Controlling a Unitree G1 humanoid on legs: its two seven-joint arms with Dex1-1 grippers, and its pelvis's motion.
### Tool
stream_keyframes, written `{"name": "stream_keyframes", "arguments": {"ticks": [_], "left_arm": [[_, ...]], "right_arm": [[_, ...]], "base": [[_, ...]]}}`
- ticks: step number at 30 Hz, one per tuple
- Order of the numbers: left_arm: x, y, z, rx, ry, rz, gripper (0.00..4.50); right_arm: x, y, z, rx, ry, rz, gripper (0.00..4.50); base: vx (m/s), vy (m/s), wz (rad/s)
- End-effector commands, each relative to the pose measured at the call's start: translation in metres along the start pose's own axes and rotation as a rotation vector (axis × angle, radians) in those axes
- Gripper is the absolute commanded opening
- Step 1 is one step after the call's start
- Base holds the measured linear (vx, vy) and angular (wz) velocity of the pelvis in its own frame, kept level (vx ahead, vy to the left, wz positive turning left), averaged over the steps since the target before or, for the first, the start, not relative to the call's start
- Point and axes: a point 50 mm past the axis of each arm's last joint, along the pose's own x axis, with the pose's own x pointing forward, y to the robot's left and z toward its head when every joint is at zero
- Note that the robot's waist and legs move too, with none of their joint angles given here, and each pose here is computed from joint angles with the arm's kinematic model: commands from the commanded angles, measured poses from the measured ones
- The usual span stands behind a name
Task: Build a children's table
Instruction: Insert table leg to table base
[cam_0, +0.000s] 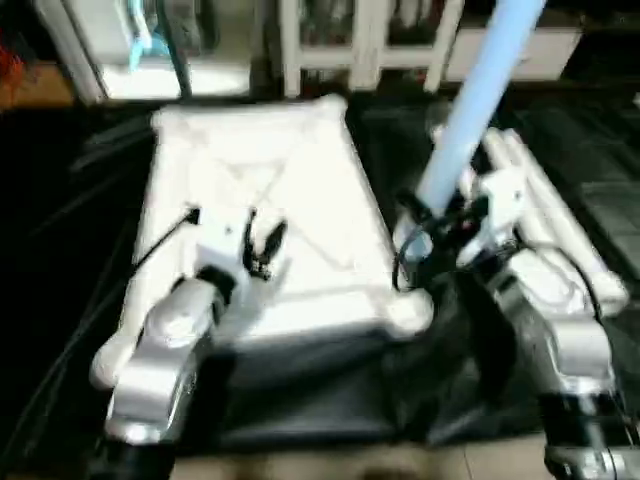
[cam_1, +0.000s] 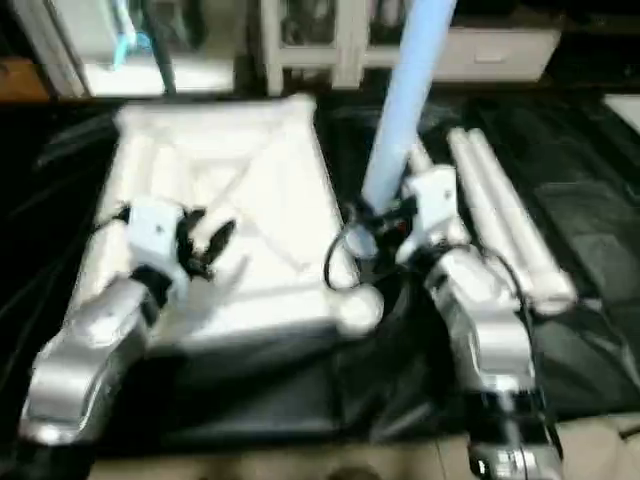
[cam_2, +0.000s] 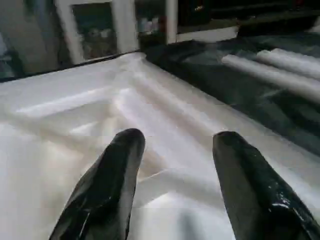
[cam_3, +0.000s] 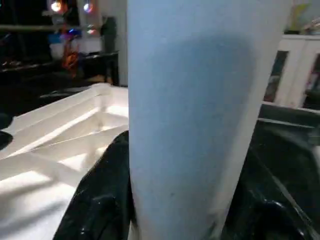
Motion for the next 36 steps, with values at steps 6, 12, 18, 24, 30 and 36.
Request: {"name": "stream_keyframes", "arguments": {"ticks": [6, 12, 18, 24, 30, 36], "left_arm": [[-0.006, -0.017, -0.003, 0.015, 0.000, -0.142, 2.55], [-0.013, -0.022, -0.012, 0.058, 0.058, -0.312, 2.70], [-0.017, -0.016, -0.020, 0.136, 0.131, -0.521, 2.99], [-0.017, -0.009, -0.031, 0.210, 0.228, -0.660, 3.37], [-0.013, -0.001, -0.033, 0.270, 0.295, -0.792, 3.55], [-0.004, 0.000, -0.033, 0.342, 0.298, -0.802, 3.20]], "right_arm": [[-0.002, -0.002, 0.008, 0.036, -0.048, 0.015, 1.85], [-0.001, -0.002, 0.009, 0.042, -0.051, 0.056, 1.85], [0.005, 0.005, 0.004, 0.054, -0.018, 0.187, 1.85], [-0.003, 0.015, -0.008, 0.137, 0.039, 0.374, 1.85], [-0.004, 0.010, -0.008, 0.111, 0.029, 0.401, 1.85], [-0.008, 0.004, -0.011, 0.070, 0.036, 0.366, 1.85]], "base": [[0.015, -0.045, 0.00], [-0.048, 0.032, 0.01], [-0.074, 0.050, 0.02], [0.000, 0.000, 0.00], [0.000, 0.000, 0.00], [0.000, 0.000, 0.00]]}}
